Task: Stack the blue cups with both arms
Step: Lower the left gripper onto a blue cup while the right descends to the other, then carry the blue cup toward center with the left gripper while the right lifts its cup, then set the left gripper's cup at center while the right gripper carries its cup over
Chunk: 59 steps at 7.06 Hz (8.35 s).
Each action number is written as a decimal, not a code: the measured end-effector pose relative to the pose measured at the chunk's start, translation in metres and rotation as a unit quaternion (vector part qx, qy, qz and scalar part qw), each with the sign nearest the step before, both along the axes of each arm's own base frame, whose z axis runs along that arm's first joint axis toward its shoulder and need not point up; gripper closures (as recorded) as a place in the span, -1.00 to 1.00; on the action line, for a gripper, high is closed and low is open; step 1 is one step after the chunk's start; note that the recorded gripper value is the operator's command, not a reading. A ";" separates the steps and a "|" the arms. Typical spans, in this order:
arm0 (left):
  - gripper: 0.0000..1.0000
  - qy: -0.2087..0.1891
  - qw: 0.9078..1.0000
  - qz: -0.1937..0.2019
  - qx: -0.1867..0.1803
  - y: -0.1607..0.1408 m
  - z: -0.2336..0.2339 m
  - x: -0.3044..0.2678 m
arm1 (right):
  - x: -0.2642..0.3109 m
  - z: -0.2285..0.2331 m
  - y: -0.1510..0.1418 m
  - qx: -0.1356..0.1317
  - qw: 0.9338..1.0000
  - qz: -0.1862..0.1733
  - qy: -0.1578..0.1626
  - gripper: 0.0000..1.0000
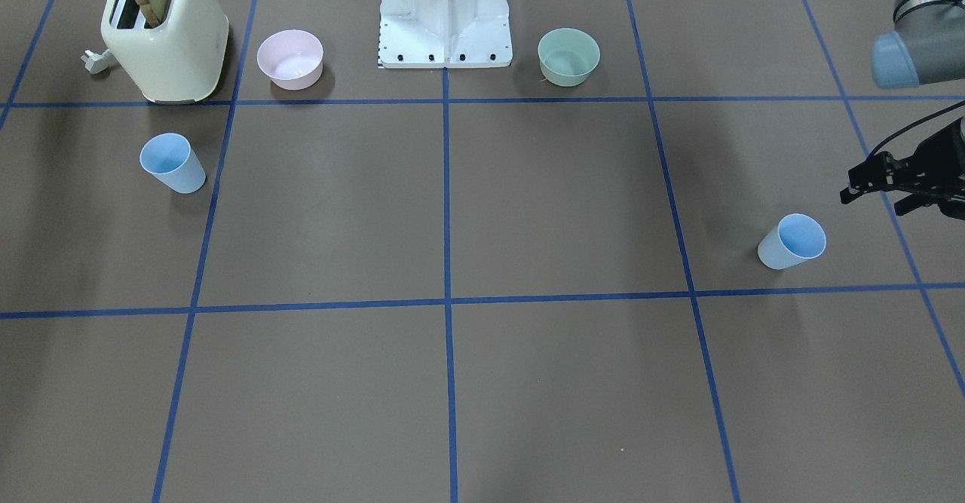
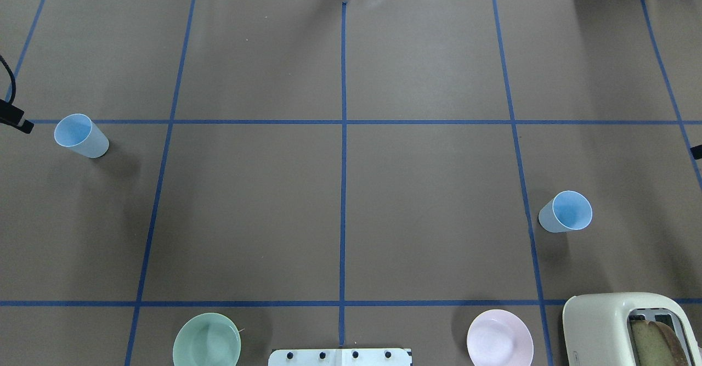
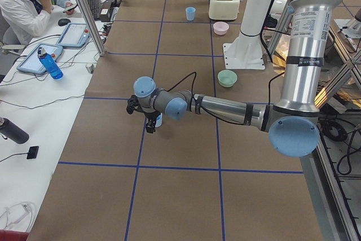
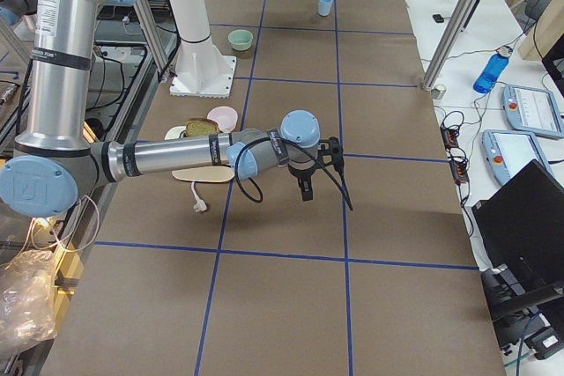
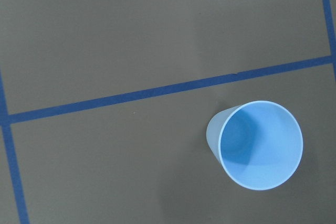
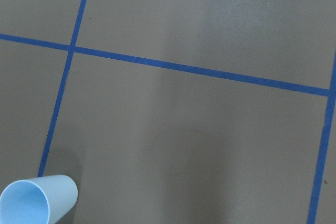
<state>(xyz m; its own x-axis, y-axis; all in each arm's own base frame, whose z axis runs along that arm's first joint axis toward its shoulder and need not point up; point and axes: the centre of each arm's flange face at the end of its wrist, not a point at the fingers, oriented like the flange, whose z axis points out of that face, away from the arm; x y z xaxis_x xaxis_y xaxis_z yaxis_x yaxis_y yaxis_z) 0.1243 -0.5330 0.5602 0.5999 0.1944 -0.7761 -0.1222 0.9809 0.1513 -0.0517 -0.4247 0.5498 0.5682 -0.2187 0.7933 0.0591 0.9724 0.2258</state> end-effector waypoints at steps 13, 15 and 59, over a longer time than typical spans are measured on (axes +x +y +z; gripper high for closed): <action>1.00 0.010 1.000 0.011 -0.021 -0.031 0.013 0.079 | -0.149 -0.039 0.041 -0.054 0.998 0.031 0.005 -1.00; 1.00 0.014 1.000 0.004 -0.022 -0.033 0.001 0.080 | -0.160 -0.045 0.042 -0.053 0.998 0.030 0.004 -1.00; -0.96 0.064 0.988 -0.073 -0.117 -0.002 -0.329 0.322 | -0.354 -0.364 -0.062 -0.090 0.995 0.030 0.041 1.00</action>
